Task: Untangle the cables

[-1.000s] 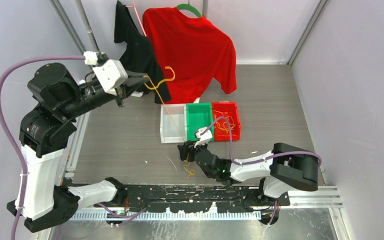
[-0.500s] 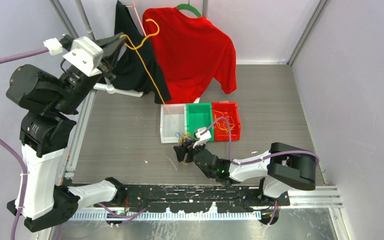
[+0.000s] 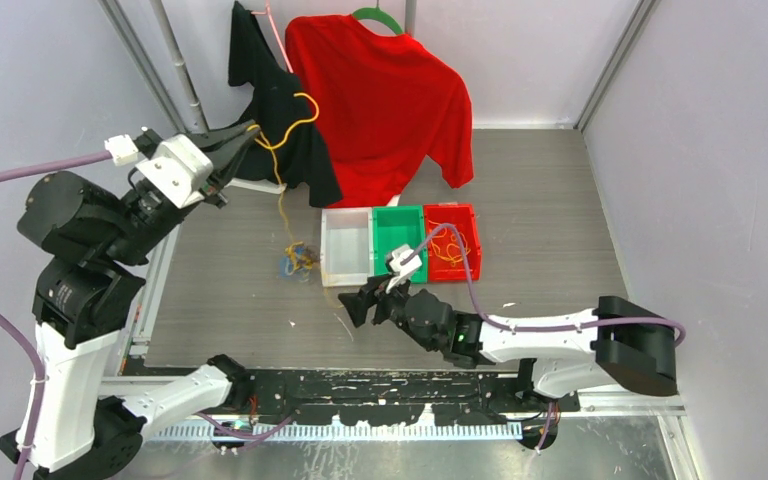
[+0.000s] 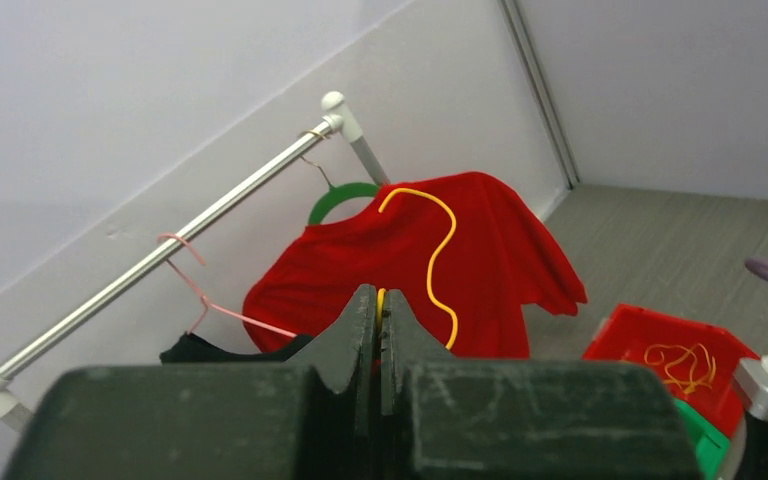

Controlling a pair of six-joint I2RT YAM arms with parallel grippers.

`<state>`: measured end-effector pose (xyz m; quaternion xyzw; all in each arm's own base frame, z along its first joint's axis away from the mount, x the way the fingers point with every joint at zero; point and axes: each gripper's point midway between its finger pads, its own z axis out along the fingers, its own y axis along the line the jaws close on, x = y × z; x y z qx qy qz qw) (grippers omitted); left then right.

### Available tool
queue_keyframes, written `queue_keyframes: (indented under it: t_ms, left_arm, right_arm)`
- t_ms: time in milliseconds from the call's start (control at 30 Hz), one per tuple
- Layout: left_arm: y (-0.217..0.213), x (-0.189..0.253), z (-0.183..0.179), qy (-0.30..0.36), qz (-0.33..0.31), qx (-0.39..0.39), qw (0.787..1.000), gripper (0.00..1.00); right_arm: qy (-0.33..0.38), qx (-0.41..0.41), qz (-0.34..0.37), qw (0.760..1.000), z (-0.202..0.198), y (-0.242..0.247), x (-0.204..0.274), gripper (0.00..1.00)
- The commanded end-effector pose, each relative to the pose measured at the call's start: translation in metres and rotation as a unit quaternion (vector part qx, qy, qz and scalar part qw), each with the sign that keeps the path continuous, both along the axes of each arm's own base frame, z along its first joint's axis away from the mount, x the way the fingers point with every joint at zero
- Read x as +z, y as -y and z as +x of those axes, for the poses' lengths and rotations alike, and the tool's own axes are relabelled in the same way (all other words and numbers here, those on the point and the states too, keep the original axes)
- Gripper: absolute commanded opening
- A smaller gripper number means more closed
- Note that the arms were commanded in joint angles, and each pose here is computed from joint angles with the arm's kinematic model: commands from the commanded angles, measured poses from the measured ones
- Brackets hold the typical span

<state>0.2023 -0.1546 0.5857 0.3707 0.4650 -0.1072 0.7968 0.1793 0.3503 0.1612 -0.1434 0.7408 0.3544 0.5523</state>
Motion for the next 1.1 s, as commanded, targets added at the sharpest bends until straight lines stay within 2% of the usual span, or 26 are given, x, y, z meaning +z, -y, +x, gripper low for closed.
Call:
queue_keyframes:
  t_ms: [0,233,500,567,667,733,800,867,933,1000,1033,1067]
  left_arm:
    - [0.006,-0.013,-0.005,-0.009,0.014,-0.022,1.0,0.0]
    - [0.005,-0.03,-0.01,-0.028,0.026,-0.027,0.999,0.0]
    - [0.002,-0.035,-0.023,-0.039,0.027,-0.039,0.998,0.0]
    - [0.001,-0.037,-0.026,-0.042,0.028,-0.041,0.998,0.0]
    - [0.0,-0.041,-0.03,-0.046,0.031,-0.045,0.997,0.0]
    - [-0.001,-0.042,-0.031,-0.049,0.031,-0.046,0.997,0.0]
    - [-0.001,-0.045,-0.033,-0.052,0.032,-0.048,0.997,0.0]
    - [-0.001,-0.05,-0.033,-0.058,0.034,-0.048,0.997,0.0]
    - [0.0,-0.06,-0.031,-0.071,0.035,-0.046,0.996,0.0]
    - [-0.001,-0.075,-0.029,-0.091,0.034,-0.043,0.994,0.0]
    - [-0.001,-0.084,-0.029,-0.104,0.033,-0.04,0.993,0.02]
    - [-0.001,-0.095,-0.028,-0.12,0.032,-0.039,0.991,0.1]
  right_arm:
    - [0.049,0.051,0.009,0.997,-0.005,-0.022,0.056,0.79]
    - [0.081,0.132,0.012,0.988,-0.016,-0.071,0.093,0.81]
    - [0.089,0.131,-0.02,0.987,0.0,-0.101,0.086,0.77]
    - [0.086,0.106,-0.03,0.99,0.012,-0.097,0.08,0.7]
    - [0.095,0.049,-0.041,0.993,0.031,-0.081,0.076,0.53]
    - [0.103,0.028,-0.045,0.993,0.037,-0.073,0.076,0.39]
    - [0.106,0.029,-0.043,0.993,0.037,-0.069,0.077,0.2]
    - [0.104,0.042,-0.042,0.993,0.034,-0.069,0.08,0.07]
    - [0.103,0.055,-0.038,0.992,0.029,-0.069,0.084,0.01]
    - [0.103,0.065,-0.029,0.992,0.024,-0.068,0.089,0.01]
    - [0.103,0.07,-0.024,0.992,0.022,-0.067,0.092,0.01]
    - [0.104,0.074,-0.017,0.992,0.02,-0.066,0.096,0.01]
